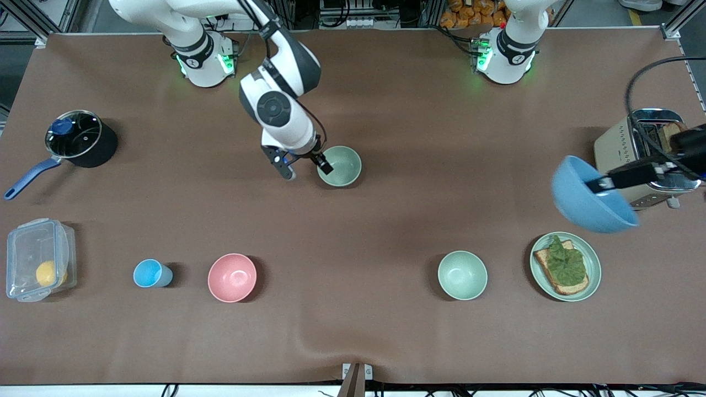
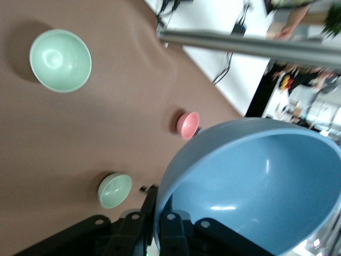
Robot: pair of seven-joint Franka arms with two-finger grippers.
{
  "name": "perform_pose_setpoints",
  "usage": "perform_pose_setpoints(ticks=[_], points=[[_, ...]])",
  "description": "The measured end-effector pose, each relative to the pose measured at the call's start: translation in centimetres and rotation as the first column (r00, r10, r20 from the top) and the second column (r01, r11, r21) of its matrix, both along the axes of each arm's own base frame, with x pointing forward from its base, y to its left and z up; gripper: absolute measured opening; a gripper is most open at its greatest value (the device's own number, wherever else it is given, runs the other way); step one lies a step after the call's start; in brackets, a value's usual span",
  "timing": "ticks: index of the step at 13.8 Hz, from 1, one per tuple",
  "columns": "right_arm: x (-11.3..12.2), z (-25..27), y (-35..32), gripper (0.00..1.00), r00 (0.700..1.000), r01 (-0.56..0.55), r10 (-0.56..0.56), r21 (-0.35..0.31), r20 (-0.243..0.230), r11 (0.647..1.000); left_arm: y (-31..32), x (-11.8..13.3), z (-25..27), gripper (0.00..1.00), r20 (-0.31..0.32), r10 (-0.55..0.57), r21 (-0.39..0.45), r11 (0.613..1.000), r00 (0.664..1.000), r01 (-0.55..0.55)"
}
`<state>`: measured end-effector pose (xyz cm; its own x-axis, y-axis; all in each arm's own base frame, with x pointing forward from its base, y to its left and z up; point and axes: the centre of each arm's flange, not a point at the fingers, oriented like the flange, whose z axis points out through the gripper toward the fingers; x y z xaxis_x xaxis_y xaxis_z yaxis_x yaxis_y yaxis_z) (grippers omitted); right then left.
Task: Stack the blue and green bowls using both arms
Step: 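Carry the green bowl to table middle while the left gripper carries the blue bowl, then lower the blue bowl into the green bowl with the left gripper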
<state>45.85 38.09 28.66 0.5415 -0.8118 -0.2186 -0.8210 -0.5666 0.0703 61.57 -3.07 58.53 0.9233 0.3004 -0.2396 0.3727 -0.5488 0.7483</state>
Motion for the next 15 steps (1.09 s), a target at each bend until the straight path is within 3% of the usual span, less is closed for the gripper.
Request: perform_pose_setpoints(ticks=[2,5,8,11,15], points=[[1.8,-1.6,-2.0,1.0,0.998,0.055,-0.055,0.0,-0.004,0.998,-4.5,-0.6,-1.0,0.06,-0.029,-0.086,0.064,0.994,0.996,0.088],[3.2,-6.4,-3.7,1.0,0.99,0.143,-0.143,0.014,-0.02,0.99,-12.7,-2.1,-3.9,0.06,-0.126,-0.203,0.157,0.963,0.971,0.221],[3.0,-10.8,-4.0,1.0,0.973,0.22,-0.212,0.089,-0.089,0.972,-21.1,-3.7,-9.2,0.06,-0.248,-0.305,0.195,0.914,0.92,0.356],[2.8,-11.7,-3.9,1.0,0.963,0.253,-0.23,0.173,-0.139,0.952,-23.3,-4.8,-12.1,0.06,-0.35,-0.349,0.181,0.886,0.87,0.428],[2.8,-11.8,-4.0,1.0,0.955,0.281,-0.252,0.202,-0.16,0.938,-24.8,-7.4,-16.7,0.06,-0.448,-0.339,0.208,0.861,0.828,0.465]])
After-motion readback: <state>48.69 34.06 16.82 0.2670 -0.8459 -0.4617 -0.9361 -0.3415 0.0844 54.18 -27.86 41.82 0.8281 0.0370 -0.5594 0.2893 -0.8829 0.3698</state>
